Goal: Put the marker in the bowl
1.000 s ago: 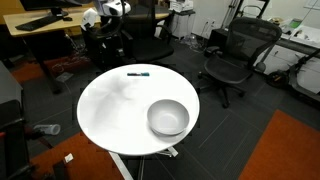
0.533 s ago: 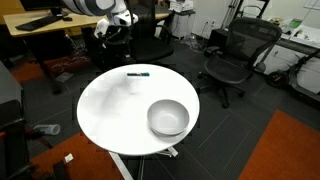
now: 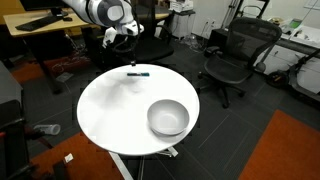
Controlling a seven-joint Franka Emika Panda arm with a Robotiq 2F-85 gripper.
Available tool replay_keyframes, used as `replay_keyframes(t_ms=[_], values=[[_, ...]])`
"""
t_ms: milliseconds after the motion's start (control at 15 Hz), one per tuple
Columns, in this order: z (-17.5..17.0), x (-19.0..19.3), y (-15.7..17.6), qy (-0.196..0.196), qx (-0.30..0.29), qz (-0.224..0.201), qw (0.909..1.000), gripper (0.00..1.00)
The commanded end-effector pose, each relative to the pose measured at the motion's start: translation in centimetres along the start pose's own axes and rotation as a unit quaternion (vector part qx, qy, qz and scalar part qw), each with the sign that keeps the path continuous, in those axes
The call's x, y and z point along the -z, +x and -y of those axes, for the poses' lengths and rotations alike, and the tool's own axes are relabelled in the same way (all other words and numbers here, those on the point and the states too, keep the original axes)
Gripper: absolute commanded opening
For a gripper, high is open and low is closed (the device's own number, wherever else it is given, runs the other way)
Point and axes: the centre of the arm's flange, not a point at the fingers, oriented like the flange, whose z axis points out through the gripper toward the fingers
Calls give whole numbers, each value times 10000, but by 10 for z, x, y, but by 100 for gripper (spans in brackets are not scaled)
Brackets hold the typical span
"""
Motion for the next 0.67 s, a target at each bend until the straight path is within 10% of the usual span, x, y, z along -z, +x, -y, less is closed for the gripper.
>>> replay_keyframes(t_ms=[0, 600], values=[[11, -16, 15, 78, -85, 100, 9999, 100], [11, -50, 24, 122, -208, 169, 9996, 100]])
